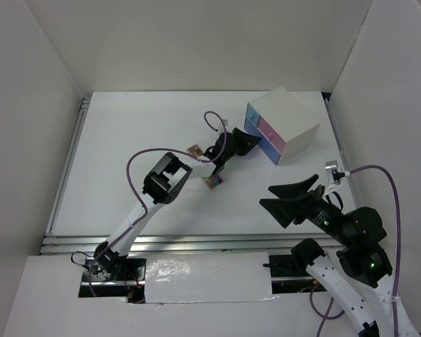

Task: Organize the makeup

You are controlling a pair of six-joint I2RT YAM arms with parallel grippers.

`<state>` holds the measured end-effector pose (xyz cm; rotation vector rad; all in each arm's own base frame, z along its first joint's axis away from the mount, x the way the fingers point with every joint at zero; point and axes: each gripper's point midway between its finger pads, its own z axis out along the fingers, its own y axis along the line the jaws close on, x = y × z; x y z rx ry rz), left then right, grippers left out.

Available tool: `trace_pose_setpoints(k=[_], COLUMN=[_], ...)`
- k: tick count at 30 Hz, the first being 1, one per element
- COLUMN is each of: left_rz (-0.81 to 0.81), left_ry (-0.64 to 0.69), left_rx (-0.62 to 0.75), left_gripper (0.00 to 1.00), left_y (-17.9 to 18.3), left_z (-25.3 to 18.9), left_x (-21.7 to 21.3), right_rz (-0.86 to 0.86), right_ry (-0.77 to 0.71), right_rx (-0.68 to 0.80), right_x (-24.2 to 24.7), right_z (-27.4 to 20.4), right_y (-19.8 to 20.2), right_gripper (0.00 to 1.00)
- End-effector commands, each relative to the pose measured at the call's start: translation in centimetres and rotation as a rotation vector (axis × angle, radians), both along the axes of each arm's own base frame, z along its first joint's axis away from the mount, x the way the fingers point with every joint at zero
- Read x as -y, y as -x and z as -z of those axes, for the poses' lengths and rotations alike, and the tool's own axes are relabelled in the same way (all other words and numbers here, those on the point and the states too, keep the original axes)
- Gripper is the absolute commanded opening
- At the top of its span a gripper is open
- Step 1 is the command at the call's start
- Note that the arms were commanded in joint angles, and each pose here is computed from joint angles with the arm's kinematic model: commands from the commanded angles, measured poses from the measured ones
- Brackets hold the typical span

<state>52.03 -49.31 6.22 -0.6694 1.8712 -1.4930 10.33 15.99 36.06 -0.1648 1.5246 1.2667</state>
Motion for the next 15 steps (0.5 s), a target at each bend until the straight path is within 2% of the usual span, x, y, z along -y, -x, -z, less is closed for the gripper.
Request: trace_pose_setpoints(k=[1, 2, 3, 5, 11, 15], left_rz=[-0.01, -0.007, -0.008, -0.007, 0.002, 0.008], left_ry=[-0.014, -0.012, -0.007, 0.004, 0.055, 0.068], left_rx=[-0.014, -0.018, -0.016, -0.01, 0.007, 0.016], left_gripper=[0.45, 0.49, 0.57, 0.62, 0.47, 0.43], left_y=[-0.2, 0.0, 0.2, 0.6, 0.6, 0.6], left_z=[1.6, 1.6, 1.6, 1.3, 0.3, -0.4], left_x=[-0.2, -0.1, -0.2, -0.1, 0.2, 0.4], right_rz=[-0.016, -0.019, -0.023, -0.028, -0.033, -0.03], right_ry=[-0.001, -0.001, -0.002, -0.001, 0.002, 0.001], right_rx=[0.028, 0.026, 0.022, 0.021, 0.012, 0.005], right_x=[-0.5, -0.6, -0.7, -0.8, -0.9, -1.0], right_z=[-0.4, -0.3, -0.2, -0.2, -0.1, 0.1], right_y=[-0.3, -0.4, -0.4, -0.5, -0.6, -0.8], right_gripper=[0.97, 0.96, 0.96, 0.96, 0.95, 0.95])
